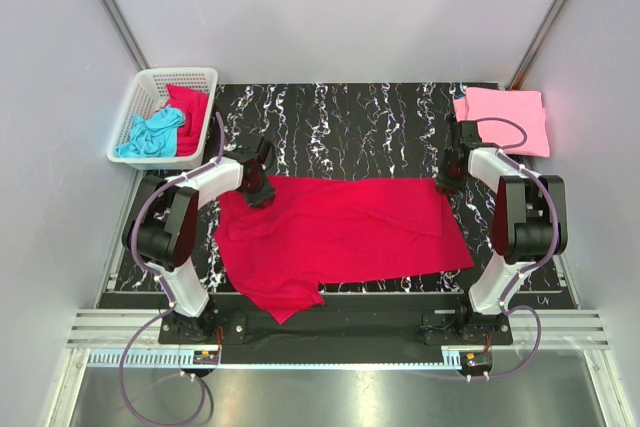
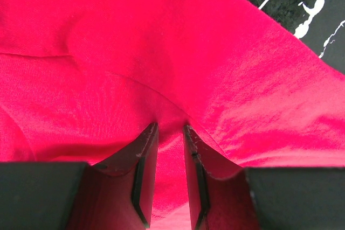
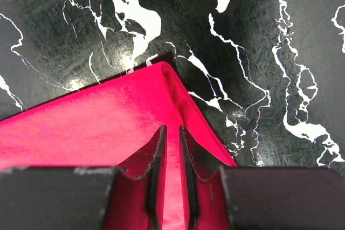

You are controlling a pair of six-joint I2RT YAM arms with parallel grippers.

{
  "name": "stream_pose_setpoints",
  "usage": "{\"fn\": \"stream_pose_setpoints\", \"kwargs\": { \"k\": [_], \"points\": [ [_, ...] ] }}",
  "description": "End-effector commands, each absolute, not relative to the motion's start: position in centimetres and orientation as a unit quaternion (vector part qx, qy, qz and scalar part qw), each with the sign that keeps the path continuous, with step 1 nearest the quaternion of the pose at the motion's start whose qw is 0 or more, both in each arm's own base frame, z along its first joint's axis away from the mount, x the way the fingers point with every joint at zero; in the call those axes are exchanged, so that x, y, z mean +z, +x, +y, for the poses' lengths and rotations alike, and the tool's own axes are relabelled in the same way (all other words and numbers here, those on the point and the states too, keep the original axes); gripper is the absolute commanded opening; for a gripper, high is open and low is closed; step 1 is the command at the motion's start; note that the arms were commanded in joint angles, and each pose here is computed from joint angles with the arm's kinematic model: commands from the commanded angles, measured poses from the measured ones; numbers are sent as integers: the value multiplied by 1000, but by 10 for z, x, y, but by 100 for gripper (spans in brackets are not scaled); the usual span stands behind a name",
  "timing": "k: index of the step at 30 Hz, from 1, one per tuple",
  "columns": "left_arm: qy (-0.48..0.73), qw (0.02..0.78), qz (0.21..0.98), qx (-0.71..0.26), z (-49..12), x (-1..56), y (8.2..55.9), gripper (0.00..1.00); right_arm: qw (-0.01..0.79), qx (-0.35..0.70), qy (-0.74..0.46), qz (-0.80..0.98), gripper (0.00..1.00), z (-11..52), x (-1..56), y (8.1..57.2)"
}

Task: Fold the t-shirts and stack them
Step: Fold the tshirt

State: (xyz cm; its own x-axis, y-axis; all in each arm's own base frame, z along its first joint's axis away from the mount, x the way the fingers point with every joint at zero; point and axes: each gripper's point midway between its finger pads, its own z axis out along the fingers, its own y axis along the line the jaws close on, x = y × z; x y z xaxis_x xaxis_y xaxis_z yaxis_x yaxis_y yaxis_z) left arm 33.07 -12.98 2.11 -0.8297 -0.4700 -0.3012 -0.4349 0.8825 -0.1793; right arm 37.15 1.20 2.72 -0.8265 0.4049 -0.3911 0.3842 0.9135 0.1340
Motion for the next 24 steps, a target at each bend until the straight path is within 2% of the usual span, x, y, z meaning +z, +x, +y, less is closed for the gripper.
{"fn": "stream_pose_setpoints", "kwargs": {
  "k": [1,24],
  "points": [
    [-228,187,953,-70,-136,32,340,29,215,24,206,954,21,11,25,376],
    [-226,183,954,-68,-136,29,340,29,212,-21,210,954,20,-5,21,374]
  ]
}}
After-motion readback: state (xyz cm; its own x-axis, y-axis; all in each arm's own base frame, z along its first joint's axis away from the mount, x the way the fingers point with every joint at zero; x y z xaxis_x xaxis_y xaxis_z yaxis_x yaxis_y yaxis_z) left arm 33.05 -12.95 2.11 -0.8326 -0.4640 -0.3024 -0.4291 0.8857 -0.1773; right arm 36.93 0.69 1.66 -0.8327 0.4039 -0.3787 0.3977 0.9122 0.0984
